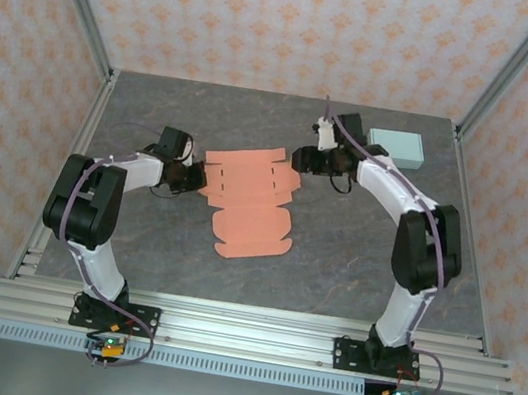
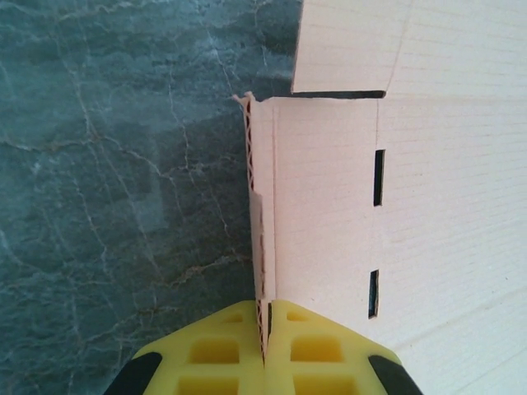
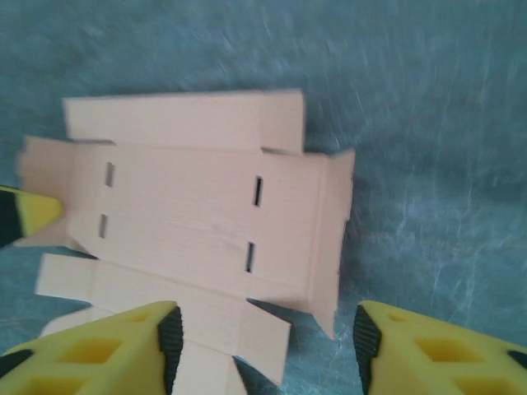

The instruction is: Fold the paper box

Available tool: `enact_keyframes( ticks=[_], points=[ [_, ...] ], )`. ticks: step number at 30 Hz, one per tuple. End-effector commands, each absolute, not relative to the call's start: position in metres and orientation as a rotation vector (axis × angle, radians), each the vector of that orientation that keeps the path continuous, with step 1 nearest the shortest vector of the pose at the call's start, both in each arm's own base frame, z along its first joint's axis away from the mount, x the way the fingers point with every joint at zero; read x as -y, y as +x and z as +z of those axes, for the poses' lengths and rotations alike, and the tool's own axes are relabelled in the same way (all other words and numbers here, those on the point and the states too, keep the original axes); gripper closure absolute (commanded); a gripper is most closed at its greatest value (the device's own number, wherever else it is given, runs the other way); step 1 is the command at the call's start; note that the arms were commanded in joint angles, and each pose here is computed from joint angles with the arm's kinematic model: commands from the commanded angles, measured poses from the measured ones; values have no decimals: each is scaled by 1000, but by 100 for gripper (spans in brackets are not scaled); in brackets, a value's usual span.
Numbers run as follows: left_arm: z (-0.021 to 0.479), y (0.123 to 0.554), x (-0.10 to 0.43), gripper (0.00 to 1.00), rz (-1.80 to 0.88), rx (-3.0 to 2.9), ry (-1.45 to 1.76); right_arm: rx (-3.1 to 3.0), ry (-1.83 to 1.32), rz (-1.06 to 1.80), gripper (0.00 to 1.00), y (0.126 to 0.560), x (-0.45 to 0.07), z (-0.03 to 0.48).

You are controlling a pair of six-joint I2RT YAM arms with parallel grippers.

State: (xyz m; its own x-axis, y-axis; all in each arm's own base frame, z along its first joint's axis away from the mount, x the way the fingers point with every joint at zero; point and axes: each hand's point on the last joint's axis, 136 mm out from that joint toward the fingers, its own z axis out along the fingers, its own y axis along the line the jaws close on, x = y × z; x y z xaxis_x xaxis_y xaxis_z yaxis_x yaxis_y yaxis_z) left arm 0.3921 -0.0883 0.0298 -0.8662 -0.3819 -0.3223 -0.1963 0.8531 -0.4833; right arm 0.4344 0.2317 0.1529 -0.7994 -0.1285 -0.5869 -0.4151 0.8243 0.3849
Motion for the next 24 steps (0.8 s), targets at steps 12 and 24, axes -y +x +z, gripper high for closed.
enact_keyframes(
  ticks=[12,24],
  points=[
    [122,420,149,100,-623,-2083,-13,-2267,857,1409,1,477,-230,235],
    [142,414,171,98,-464,-1940,206,-2467,1499,1149,5,450,-280,177]
  ],
)
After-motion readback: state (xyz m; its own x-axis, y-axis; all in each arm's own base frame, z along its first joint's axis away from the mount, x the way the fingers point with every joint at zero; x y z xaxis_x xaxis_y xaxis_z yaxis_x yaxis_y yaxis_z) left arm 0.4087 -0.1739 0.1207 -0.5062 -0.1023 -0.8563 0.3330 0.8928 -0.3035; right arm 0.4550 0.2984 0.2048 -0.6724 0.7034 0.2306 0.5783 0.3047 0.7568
